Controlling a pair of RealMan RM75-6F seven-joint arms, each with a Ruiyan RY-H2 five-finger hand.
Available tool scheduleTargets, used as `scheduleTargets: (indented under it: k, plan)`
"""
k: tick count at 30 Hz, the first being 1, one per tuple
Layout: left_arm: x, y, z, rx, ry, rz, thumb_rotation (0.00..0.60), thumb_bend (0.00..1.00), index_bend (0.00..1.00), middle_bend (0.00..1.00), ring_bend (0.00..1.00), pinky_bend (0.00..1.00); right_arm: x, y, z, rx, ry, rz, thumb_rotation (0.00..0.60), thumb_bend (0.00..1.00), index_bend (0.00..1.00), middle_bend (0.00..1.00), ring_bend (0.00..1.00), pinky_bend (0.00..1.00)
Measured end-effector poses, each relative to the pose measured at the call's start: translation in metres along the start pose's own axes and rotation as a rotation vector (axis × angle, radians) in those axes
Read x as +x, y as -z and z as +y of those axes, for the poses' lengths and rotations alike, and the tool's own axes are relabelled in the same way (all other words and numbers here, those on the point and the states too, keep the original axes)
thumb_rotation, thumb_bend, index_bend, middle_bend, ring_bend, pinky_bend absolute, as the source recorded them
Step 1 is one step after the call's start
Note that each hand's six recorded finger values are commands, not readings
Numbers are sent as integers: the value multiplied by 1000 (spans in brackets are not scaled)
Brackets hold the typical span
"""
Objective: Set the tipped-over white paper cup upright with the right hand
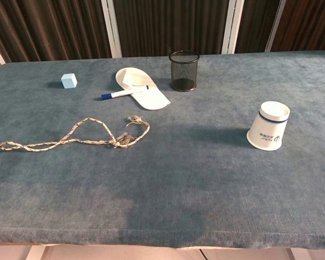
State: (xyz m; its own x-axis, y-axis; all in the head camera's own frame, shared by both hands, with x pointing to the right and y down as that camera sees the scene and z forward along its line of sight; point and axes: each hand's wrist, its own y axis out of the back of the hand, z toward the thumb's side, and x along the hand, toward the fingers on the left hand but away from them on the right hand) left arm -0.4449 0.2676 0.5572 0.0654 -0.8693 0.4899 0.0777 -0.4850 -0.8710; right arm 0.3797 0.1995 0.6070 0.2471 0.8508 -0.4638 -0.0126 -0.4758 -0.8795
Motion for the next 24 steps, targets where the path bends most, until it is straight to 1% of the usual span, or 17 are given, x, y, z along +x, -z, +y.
scheduleTargets:
  k: [5,10,13,15,19,24]
  plan:
    - [-1,3,3,-11,-8,9,600,386,282,176,177,412,-30,-18,-3,-17,-20,51,600,228,109,109,28,127]
    - [-2,4,5,-22,-15,12,600,387,297,182,178,412,-57,-39,-3,-30,-3,87,600,235,197,184,93,189]
    - [-2,4,4,-25,-12,7,600,386,306,185,178,412,-67,-45,-6,-29,-11,92,600,236,229,188,128,243]
    - [-1,5,3,-24,-4,8,600,386,309,186,178,413,-74,-48,-8,-24,-23,97,600,236,241,189,143,260]
    - [0,7,3,-30,-1,21,600,387,317,186,178,414,-92,-59,-15,-7,-55,114,600,236,260,198,157,269]
    - [-1,8,5,-30,-13,23,600,386,322,190,178,414,-103,-66,-18,2,-58,119,600,249,278,220,168,284]
